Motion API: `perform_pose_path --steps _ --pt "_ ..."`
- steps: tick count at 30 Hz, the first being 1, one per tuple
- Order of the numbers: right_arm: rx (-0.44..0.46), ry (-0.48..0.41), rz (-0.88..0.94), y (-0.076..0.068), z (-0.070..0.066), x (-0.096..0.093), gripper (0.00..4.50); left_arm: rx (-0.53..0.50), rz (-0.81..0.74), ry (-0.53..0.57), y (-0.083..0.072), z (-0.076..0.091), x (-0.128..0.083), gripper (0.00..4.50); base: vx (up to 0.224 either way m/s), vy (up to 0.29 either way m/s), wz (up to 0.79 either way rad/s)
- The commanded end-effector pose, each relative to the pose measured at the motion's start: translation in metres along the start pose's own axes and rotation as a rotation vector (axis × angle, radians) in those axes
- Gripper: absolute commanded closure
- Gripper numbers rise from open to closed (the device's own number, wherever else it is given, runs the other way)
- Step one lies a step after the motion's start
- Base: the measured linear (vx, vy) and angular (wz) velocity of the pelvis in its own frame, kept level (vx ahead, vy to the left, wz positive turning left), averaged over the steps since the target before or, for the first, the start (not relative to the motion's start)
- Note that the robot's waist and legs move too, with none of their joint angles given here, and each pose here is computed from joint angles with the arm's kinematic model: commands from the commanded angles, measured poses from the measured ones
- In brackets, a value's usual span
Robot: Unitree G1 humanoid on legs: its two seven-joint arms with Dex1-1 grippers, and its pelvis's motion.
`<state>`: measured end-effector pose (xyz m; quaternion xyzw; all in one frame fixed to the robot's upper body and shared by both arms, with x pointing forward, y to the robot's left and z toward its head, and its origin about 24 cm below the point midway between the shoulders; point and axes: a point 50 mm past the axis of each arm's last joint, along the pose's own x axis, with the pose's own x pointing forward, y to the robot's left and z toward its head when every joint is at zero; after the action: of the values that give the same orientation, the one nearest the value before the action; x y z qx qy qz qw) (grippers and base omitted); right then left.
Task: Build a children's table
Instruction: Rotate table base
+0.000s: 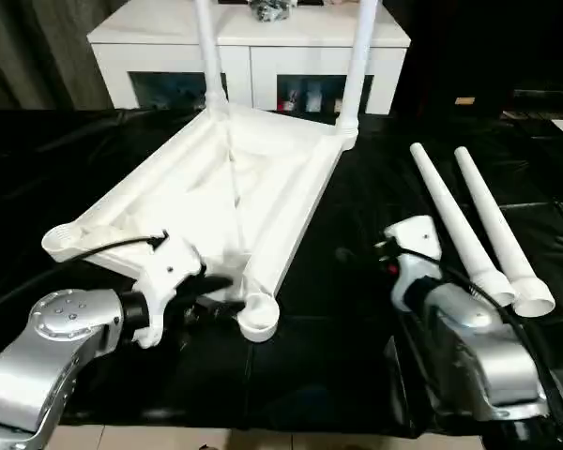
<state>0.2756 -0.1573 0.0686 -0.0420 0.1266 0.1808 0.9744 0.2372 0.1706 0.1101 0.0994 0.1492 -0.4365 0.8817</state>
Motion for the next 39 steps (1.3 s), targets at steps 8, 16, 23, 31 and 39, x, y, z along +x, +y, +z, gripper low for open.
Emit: perform_pose_path --steps 8,16,23,31,39 --pt "0.087 -0.115 -0.12 -0.002 0.022 -0.002 0.44 -0.104 0.536 -0.271 0.036 0.014 0.027 2.34 0.0 0.0 0.0" --pt "0.091 -0.06 -0.218 -0.009 0.012 -0.003 0.44 -0.138 0.724 -0.257 0.036 0.009 0.046 2.34 0.0 0.0 0.0" --pt "0.052 -0.072 -0.202 0.0 0.016 0.003 0.44 -0.146 0.818 -0.259 0.044 0.004 0.047 2.34 0.0 0.0 0.0" --pt "0.088 -0.084 -0.178 0.001 0.019 0.006 0.44 -0.115 0.773 -0.272 0.036 0.006 0.054 2.34 0.0 0.0 0.0" --pt "0.083 0.07 -0.229 -0.013 0.011 0.021 0.27 -0.08 0.618 -0.274 0.023 0.008 0.061 2.29 0.0 0.0 0.0"
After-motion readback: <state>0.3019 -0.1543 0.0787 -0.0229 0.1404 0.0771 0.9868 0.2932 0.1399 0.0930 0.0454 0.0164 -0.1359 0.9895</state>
